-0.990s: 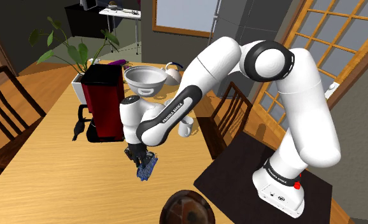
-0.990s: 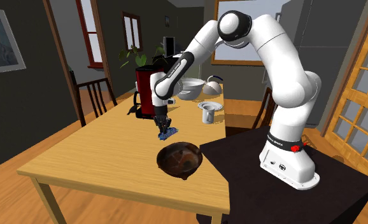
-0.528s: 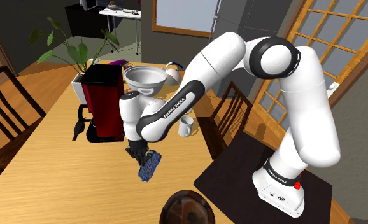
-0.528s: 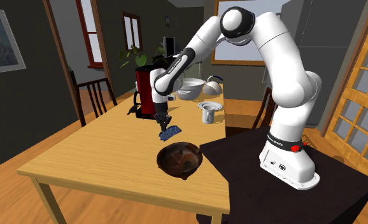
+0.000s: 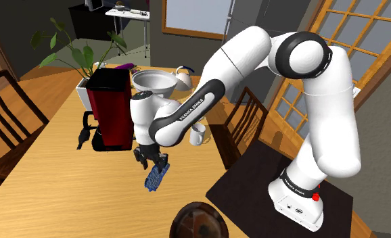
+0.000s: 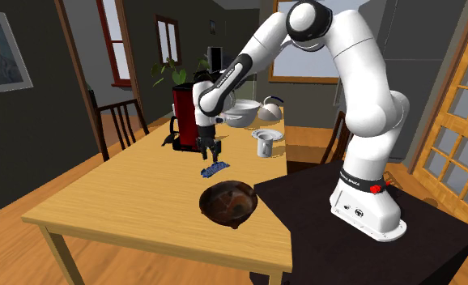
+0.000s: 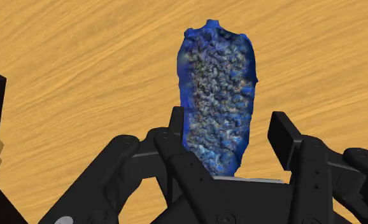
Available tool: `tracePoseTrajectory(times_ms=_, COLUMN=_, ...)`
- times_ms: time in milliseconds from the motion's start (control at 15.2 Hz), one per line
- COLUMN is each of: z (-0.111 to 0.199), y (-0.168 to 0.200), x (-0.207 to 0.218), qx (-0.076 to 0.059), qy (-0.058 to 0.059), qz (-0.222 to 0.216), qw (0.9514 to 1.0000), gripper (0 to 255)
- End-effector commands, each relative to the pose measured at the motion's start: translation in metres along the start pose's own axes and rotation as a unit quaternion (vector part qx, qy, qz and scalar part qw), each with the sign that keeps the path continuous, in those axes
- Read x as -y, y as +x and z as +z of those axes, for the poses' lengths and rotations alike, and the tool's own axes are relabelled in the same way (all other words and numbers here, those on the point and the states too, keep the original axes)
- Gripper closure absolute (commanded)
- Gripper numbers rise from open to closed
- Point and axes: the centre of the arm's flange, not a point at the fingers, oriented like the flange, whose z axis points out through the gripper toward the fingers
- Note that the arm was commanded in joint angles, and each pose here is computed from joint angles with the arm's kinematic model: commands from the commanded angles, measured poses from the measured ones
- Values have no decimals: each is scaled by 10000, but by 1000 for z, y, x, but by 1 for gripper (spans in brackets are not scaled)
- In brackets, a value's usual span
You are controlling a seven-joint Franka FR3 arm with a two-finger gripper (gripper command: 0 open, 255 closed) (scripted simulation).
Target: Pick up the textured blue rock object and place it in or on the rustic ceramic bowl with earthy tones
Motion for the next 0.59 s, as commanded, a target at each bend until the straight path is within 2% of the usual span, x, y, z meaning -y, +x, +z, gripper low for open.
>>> tracePoseTrajectory(times_ms=0, z=6, y=8, x=-32, qx=-113, qy=699, qz=-55, qw=9975, gripper=0)
tracePoseTrajectory(times_ms=66, z=13, y=15, x=-53, qx=-204, qy=1108, qz=-85, qw=9936, gripper=0)
tracePoseTrajectory(times_ms=132, z=18, y=20, x=-66, qx=-262, qy=1367, qz=-104, qw=9902, gripper=0)
tracePoseTrajectory(times_ms=528, z=49, y=21, x=-57, qx=-262, qy=1367, qz=-104, qw=9902, gripper=0)
